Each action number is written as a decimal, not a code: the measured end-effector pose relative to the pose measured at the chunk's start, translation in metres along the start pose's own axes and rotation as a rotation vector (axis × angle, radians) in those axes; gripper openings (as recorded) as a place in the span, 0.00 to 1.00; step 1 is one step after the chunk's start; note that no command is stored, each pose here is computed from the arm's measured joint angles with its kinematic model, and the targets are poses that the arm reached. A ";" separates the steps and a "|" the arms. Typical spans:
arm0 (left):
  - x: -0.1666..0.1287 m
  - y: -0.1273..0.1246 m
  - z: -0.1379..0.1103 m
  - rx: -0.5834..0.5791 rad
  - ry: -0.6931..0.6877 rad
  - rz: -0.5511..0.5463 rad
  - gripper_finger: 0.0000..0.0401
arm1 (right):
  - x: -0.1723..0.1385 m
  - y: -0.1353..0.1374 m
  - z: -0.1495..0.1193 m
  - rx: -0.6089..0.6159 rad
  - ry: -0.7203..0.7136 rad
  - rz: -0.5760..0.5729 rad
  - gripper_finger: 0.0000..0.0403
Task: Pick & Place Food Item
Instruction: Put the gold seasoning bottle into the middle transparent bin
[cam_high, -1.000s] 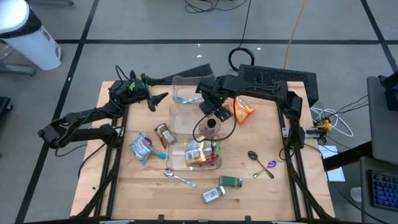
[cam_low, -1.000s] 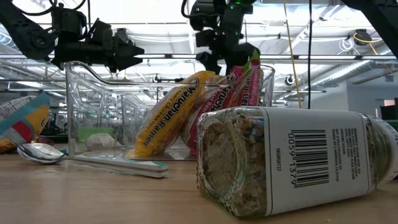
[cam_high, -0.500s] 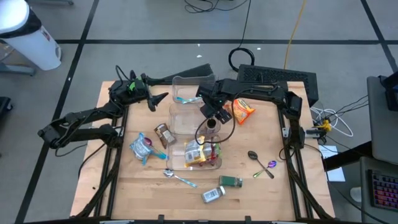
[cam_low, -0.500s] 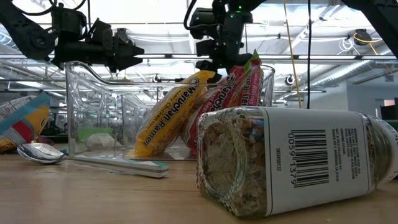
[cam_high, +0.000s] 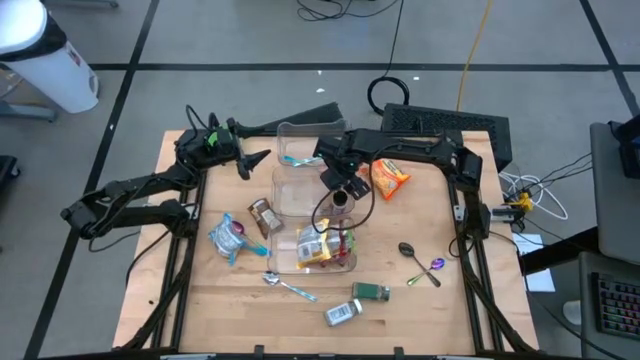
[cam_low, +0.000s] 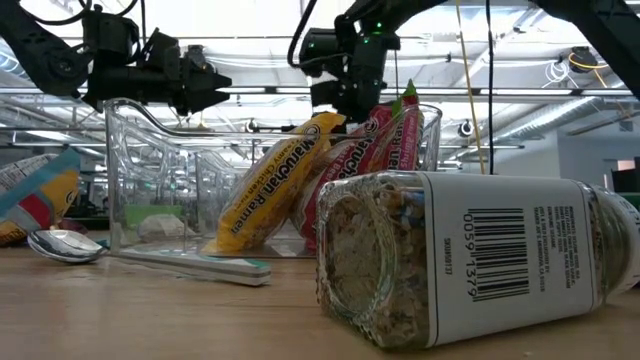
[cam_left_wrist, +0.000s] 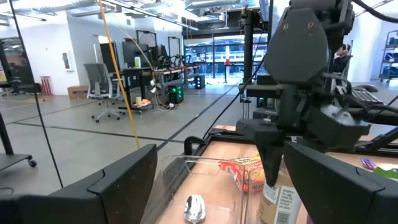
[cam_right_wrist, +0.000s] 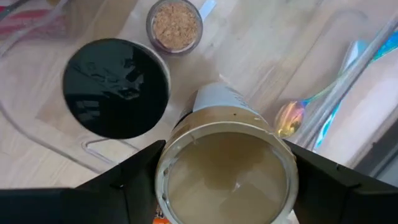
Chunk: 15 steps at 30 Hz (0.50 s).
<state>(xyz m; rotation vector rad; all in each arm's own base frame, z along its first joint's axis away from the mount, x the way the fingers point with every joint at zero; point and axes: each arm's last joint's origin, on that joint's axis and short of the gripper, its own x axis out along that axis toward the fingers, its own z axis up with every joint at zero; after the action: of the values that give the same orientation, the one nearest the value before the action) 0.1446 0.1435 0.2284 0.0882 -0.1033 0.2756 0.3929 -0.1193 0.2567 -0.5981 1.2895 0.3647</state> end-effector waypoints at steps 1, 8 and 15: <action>0.000 0.000 0.000 0.000 0.000 0.000 0.89 | 0.003 -0.001 0.000 -0.002 0.005 0.006 0.66; 0.000 0.000 0.000 0.000 0.000 -0.001 0.89 | 0.009 -0.002 -0.001 -0.003 0.020 0.025 0.66; 0.000 0.000 0.000 0.004 0.001 -0.002 0.89 | 0.015 -0.002 -0.001 -0.002 0.025 0.036 0.66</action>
<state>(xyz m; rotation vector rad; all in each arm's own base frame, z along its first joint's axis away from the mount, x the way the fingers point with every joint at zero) 0.1447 0.1435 0.2283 0.0923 -0.1020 0.2740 0.3972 -0.1229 0.2430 -0.5827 1.3257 0.3894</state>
